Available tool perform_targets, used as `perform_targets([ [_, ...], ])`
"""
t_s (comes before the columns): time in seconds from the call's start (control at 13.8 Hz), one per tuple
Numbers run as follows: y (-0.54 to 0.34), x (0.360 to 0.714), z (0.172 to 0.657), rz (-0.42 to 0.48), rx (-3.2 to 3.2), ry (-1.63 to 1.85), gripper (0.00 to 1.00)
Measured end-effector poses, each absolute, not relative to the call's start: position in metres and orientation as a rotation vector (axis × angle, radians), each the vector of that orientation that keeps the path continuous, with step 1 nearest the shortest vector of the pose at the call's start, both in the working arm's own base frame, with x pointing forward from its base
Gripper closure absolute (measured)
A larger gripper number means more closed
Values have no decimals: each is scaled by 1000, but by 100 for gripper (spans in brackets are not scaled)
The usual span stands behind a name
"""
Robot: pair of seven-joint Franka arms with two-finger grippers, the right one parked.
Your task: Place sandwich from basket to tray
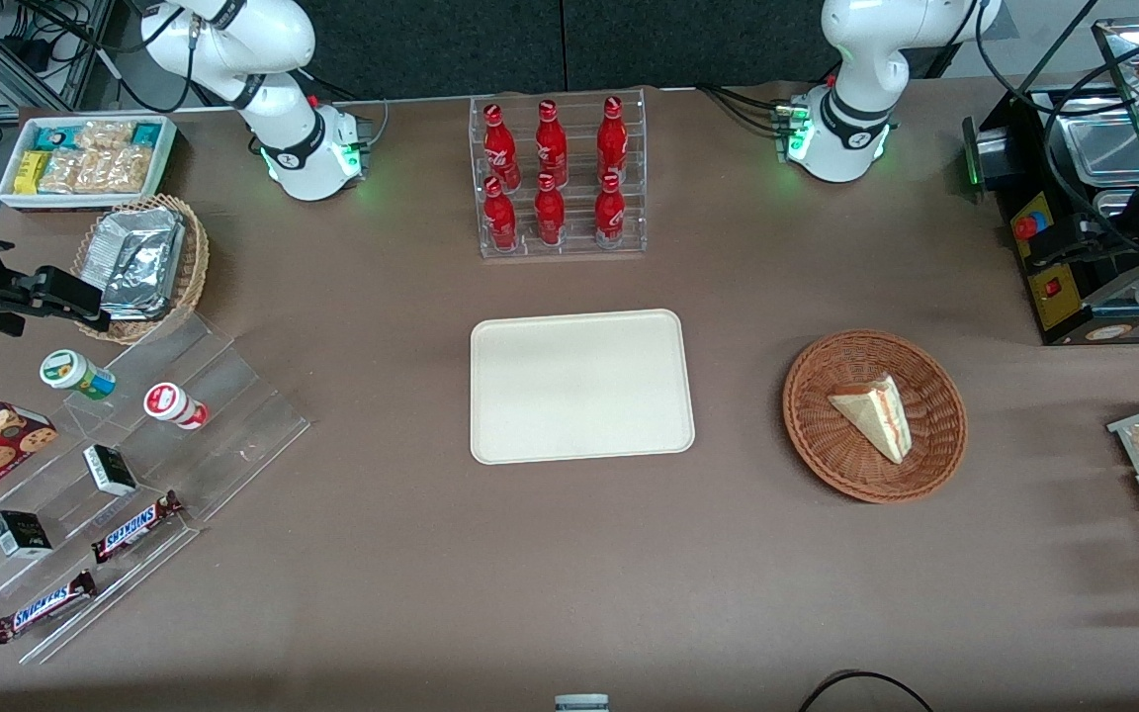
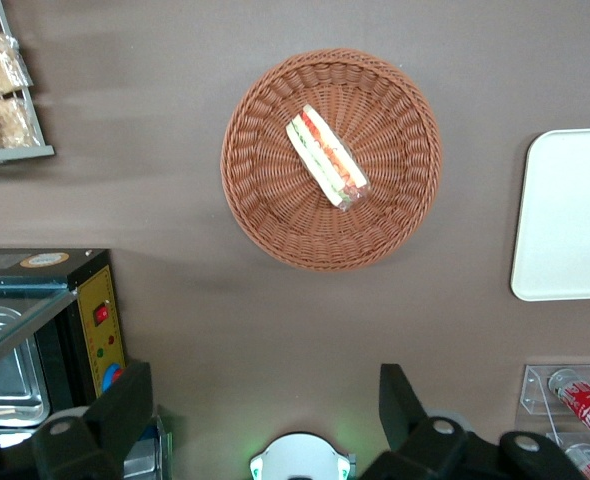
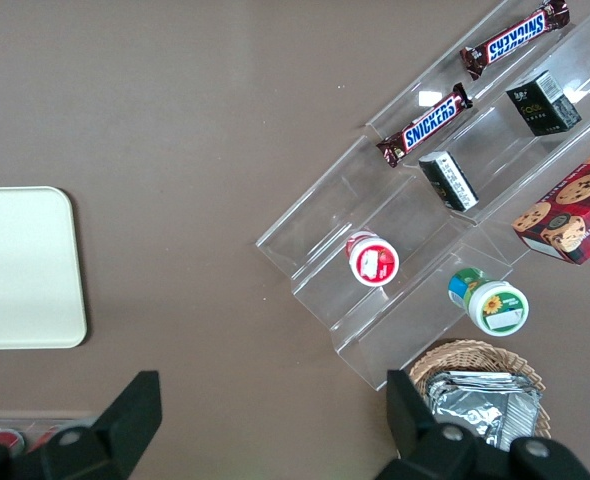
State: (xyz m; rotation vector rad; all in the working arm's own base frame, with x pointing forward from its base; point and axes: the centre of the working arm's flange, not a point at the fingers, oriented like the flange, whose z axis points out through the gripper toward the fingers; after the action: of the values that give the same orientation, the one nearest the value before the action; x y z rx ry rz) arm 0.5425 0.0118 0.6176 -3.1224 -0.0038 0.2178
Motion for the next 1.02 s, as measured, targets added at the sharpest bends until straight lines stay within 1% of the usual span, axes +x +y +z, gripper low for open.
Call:
perform_targets([
  [0.29,14,544,617,210,-3096,19,0],
  [0.44,14,550,607,210,-3095,23,0],
  [0.73,14,569,541,161,-3097,10,0],
  [1.02,9,573,473,98,-3131,-151,0],
])
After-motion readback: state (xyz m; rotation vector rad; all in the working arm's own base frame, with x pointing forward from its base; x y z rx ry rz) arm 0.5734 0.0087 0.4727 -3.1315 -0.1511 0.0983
